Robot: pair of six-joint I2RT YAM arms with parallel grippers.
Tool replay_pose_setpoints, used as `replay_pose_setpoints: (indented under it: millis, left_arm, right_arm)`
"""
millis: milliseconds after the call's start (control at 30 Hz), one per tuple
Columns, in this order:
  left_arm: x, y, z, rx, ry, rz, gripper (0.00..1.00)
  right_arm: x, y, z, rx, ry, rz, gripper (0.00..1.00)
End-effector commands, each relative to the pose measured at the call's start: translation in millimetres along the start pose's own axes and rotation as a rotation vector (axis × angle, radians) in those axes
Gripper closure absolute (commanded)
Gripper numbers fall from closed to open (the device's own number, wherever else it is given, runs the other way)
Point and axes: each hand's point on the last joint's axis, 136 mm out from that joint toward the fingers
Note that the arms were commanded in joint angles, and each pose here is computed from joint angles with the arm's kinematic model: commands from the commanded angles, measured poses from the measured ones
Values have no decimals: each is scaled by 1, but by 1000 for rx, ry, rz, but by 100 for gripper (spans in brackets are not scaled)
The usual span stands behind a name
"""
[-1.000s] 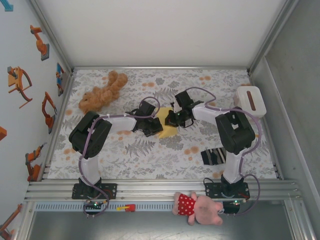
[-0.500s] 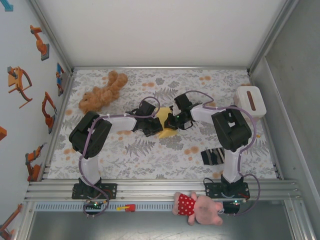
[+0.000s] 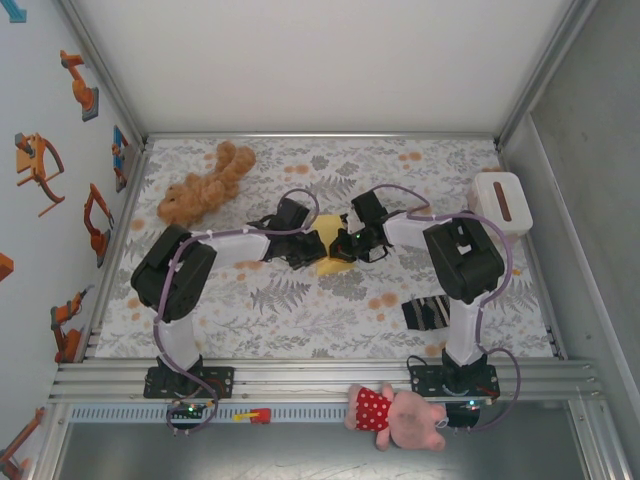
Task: Fold a paper plane with a square sheet of paper (pick it up from the middle)
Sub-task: Fold the triangle a second time at the center of the table.
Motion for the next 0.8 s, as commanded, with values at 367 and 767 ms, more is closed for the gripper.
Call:
replay_pose_setpoints:
  millis: [367,767]
  left_arm:
    - [-10,12,-2,-33,4,-61,90]
    - [8,-9,-22,38,18,-12,90]
  right_arm:
    - [-41,-13,-23,58,-31,-114,100]
    - [-11,-4,-5,25,8,-33,100]
Point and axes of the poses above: each hand's point on the last joint's axis, 136 mm out from that joint toward the fingers, its own y axis back along the fingers, its own x axis along the line the jaws close on, z = x × y, and after that the axes turned 4 degrees about y, right-handed
